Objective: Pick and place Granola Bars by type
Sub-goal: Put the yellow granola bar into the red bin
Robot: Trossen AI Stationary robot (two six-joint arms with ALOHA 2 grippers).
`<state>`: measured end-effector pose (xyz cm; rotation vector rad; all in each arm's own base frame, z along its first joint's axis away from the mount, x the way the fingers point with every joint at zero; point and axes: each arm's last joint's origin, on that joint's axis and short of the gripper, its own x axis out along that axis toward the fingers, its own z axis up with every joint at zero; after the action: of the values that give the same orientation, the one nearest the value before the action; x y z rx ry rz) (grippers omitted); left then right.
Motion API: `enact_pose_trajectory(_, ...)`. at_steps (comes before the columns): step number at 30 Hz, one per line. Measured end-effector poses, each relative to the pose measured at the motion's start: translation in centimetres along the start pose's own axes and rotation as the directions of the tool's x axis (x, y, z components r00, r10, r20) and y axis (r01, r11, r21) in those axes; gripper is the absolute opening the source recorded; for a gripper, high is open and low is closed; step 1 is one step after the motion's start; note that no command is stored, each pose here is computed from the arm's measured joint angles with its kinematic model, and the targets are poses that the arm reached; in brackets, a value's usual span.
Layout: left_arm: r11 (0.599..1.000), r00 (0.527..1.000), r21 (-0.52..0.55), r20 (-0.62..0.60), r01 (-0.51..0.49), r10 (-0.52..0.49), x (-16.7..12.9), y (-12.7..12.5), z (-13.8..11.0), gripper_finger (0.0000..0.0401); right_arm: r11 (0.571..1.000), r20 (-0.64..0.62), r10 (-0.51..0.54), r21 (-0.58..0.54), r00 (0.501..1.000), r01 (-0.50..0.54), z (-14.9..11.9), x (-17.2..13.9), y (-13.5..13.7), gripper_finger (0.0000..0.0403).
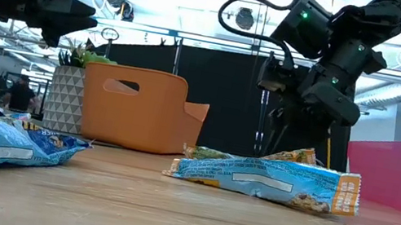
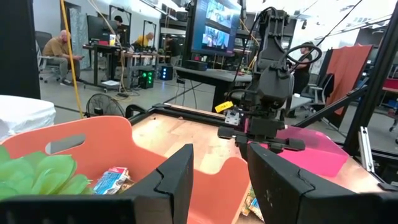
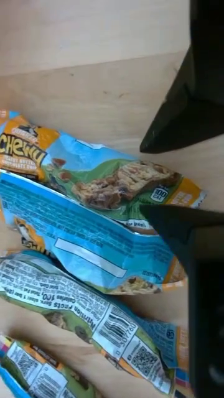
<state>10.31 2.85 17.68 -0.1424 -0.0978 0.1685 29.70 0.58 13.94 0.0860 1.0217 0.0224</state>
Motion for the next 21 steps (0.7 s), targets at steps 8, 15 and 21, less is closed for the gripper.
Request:
enact_pose_trajectory(8,1.0,1.0,0.0,0.001,0.0,0.0,0.0,0.0,0.0,0.0154,0.998,-0.003,0.001,-0.06,1.0,-0.001,0.0,0.0,0.0,0.0009)
enact_pose_trajectory(15,1.0,1.0,0.0,0.001,0.0,0.0,0.0,0.0,0.0,0.0154,0.996,0.015,-0.003,-0.091,1.0,0.004,0.2,-0.2,0.0,0.0002)
enact_pose_trajectory(21,1.0,1.0,0.0,0.001,0.0,0.0,0.0,0.0,0.0,0.0154,0.993,0.086,0.001,-0.119,0.996,0.01,0.9,-2.1,0.2,0.0001)
